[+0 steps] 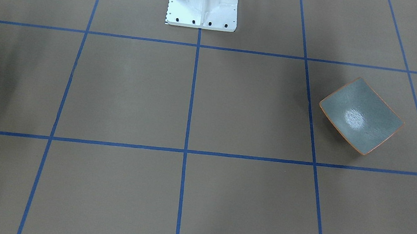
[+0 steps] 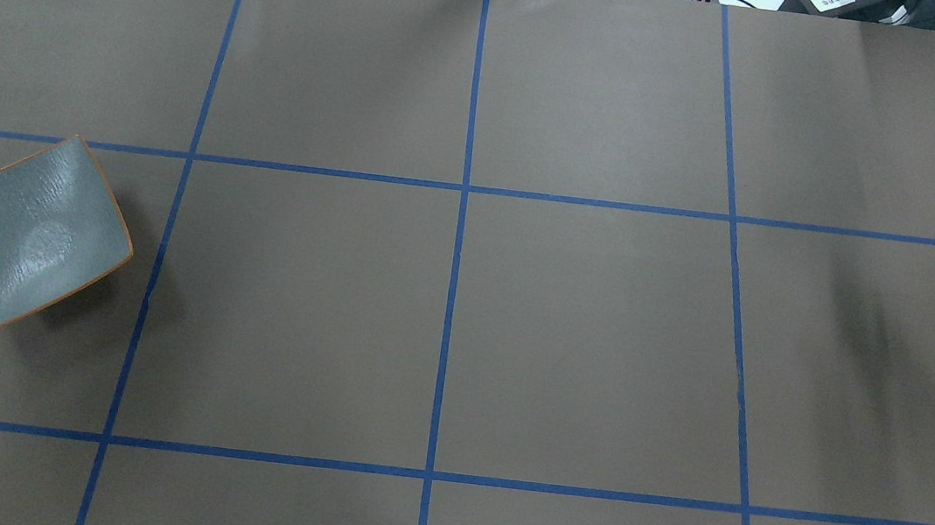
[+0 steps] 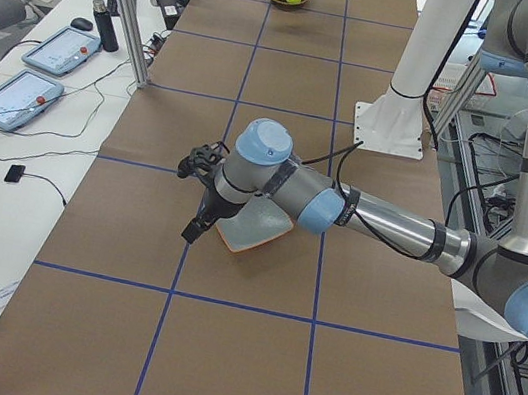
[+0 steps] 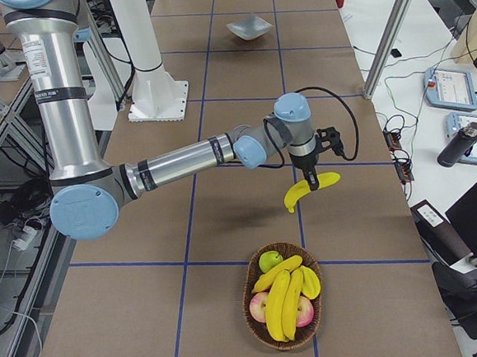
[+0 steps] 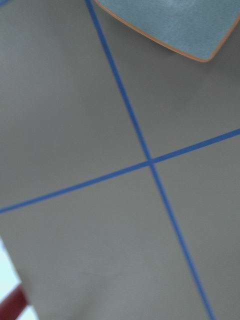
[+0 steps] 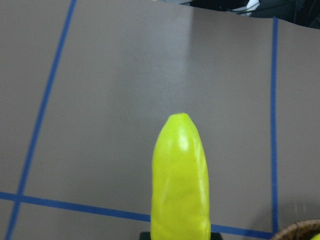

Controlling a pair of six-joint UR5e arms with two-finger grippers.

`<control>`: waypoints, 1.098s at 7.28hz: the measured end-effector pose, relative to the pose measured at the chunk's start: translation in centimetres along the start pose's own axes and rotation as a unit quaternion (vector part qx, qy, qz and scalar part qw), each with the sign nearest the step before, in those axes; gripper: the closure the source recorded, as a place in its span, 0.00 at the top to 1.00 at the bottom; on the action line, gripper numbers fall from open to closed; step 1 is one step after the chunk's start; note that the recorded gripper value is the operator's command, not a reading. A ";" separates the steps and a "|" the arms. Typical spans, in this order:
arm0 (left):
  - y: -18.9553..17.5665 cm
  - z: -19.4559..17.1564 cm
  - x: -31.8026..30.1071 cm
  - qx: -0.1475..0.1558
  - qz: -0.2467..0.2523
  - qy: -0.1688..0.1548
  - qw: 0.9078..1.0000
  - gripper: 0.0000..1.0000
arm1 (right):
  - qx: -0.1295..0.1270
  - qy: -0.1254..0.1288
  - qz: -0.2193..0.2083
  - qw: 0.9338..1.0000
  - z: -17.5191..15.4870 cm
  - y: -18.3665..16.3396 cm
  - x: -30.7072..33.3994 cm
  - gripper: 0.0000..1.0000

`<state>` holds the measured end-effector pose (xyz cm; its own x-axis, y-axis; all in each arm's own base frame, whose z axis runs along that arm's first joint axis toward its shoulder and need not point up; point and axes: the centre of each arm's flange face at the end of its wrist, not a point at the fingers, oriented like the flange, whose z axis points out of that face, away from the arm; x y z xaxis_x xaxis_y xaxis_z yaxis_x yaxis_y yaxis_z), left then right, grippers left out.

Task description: Transfer all bananas from basket to plate

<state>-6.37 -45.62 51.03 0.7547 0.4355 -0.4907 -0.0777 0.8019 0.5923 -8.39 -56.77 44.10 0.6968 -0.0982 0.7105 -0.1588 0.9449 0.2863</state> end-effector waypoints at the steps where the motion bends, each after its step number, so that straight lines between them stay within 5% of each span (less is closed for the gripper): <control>1: -0.8 -0.3 0.8 0.017 0.014 0.023 0.999 1.00 | 0.005 -0.024 0.023 0.999 -0.5 -1.0 -4.0 0.00; 4: -3.1 -1.4 4.2 0.063 -0.010 0.108 0.992 1.00 | 0.004 -0.101 0.100 0.990 -1.5 -3.3 -19.3 0.00; 6: -5.7 0.3 9.1 0.066 -0.019 0.162 0.984 1.00 | 0.005 -0.139 0.134 0.981 -3.0 -3.3 -26.8 0.00; 8: -10.2 0.2 13.9 0.074 -0.103 0.206 0.970 1.00 | 0.011 -0.163 0.168 0.972 -4.1 -2.2 -32.8 0.00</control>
<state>5.05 -47.78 38.25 0.4172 0.4232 -0.8043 0.1649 0.8350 0.5249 -28.02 -54.37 17.54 0.3448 0.1176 0.9313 -0.3562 0.9343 0.0139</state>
